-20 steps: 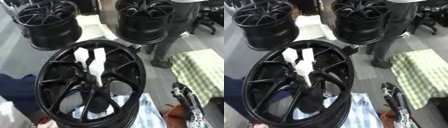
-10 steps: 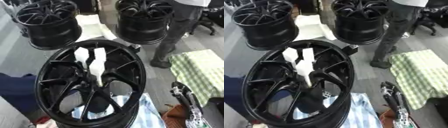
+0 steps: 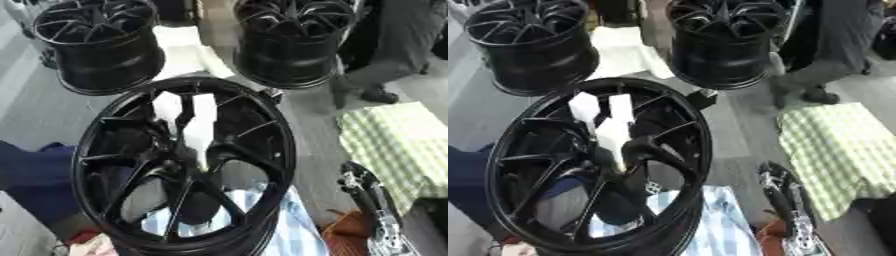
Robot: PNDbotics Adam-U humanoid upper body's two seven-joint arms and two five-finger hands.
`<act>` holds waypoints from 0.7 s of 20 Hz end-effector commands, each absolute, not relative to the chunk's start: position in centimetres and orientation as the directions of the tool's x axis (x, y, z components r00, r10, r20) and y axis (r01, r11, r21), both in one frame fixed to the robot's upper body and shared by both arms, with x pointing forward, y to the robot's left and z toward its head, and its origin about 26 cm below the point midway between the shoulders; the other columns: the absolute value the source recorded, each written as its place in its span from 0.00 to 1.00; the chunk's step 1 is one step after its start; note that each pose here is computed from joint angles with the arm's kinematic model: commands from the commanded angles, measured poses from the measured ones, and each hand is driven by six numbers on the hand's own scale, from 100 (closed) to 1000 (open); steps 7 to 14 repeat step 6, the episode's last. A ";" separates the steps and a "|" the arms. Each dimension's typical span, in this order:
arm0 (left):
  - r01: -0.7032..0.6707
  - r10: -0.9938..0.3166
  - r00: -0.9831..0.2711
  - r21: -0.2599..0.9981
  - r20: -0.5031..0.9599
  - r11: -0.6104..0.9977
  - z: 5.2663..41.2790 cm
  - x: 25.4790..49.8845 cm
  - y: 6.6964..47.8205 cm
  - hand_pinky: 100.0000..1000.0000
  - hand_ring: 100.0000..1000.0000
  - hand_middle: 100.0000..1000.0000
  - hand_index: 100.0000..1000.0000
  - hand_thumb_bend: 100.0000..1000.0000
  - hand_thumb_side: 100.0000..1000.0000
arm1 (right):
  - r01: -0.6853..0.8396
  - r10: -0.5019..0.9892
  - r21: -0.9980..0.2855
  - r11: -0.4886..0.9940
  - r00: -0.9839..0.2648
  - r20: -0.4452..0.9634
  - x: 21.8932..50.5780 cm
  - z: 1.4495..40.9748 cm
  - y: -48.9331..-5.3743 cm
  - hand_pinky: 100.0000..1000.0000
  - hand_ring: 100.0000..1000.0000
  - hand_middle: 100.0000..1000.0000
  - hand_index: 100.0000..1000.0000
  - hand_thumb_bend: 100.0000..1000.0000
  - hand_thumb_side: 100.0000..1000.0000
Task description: Pull the pin out of the wheel hub.
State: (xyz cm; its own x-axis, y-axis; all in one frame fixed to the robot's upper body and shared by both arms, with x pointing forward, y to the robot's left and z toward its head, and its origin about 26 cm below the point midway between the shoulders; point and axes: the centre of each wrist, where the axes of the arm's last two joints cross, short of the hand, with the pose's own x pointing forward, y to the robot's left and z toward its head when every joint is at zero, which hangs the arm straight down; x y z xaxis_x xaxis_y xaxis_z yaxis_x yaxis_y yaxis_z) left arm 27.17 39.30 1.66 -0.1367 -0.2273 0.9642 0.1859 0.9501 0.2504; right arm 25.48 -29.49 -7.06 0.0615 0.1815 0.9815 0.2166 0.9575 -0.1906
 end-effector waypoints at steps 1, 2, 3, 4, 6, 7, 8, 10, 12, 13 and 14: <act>0.093 -0.172 -0.133 0.185 0.976 0.978 2.7 27.3 37.7 0.49 1.00 0.57 0.78 0.00 0.81 | 0.222 0.180 -0.182 0.958 0.030 0.983 26.1 -6.2 -29.6 0.69 0.66 0.69 0.84 0.14 0.65; 0.081 -0.162 -0.123 0.172 0.979 0.982 2.6 27.3 37.4 0.49 1.00 0.56 0.78 0.00 0.82 | 0.219 0.179 -0.181 0.959 0.029 0.983 26.1 -6.2 -29.5 0.69 0.66 0.69 0.84 0.14 0.65; 0.074 -0.155 -0.114 0.164 0.981 0.984 2.5 27.2 37.1 0.49 1.00 0.56 0.78 0.00 0.81 | 0.218 0.178 -0.180 0.959 0.028 0.984 26.1 -6.2 -29.5 0.69 0.66 0.69 0.84 0.14 0.65; 0.068 -0.153 -0.104 0.160 0.983 0.985 2.3 27.2 36.9 0.49 1.00 0.56 0.77 0.00 0.82 | 0.217 0.178 -0.180 0.960 0.028 0.984 26.1 -6.2 -29.4 0.69 0.66 0.69 0.84 0.14 0.65; 0.064 -0.152 -0.088 0.158 0.984 0.985 2.0 27.3 36.6 0.49 1.00 0.56 0.77 0.00 0.82 | 0.217 0.178 -0.180 0.959 0.029 0.984 26.1 -6.2 -29.4 0.69 0.66 0.69 0.84 0.14 0.65; 0.064 -0.152 -0.088 0.158 0.984 0.985 2.0 27.3 36.6 0.49 1.00 0.56 0.77 0.00 0.82 | 0.217 0.178 -0.180 0.959 0.029 0.984 26.1 -6.2 -29.4 0.69 0.66 0.69 0.84 0.14 0.65; 0.064 -0.152 -0.088 0.158 0.984 0.985 2.0 27.3 36.6 0.49 1.00 0.56 0.77 0.00 0.82 | 0.217 0.178 -0.180 0.959 0.029 0.984 26.1 -6.2 -29.4 0.69 0.66 0.69 0.84 0.14 0.65; 0.064 -0.152 -0.088 0.158 0.984 0.985 2.0 27.3 36.6 0.49 1.00 0.56 0.77 0.00 0.82 | 0.217 0.178 -0.180 0.959 0.029 0.984 26.1 -6.2 -29.4 0.69 0.66 0.69 0.84 0.14 0.65; 0.064 -0.152 -0.088 0.158 0.984 0.985 2.0 27.3 36.6 0.49 1.00 0.56 0.77 0.00 0.82 | 0.217 0.178 -0.180 0.959 0.029 0.984 26.1 -6.2 -29.4 0.69 0.66 0.69 0.84 0.14 0.65; 0.064 -0.152 -0.088 0.158 0.984 0.985 2.0 27.3 36.6 0.49 1.00 0.56 0.77 0.00 0.82 | 0.217 0.178 -0.180 0.959 0.029 0.984 26.1 -6.2 -29.4 0.69 0.66 0.69 0.84 0.14 0.65; 0.064 -0.152 -0.088 0.158 0.984 0.985 2.0 27.3 36.6 0.49 1.00 0.56 0.77 0.00 0.82 | 0.217 0.178 -0.180 0.959 0.029 0.984 26.1 -6.2 -29.4 0.69 0.66 0.69 0.84 0.14 0.65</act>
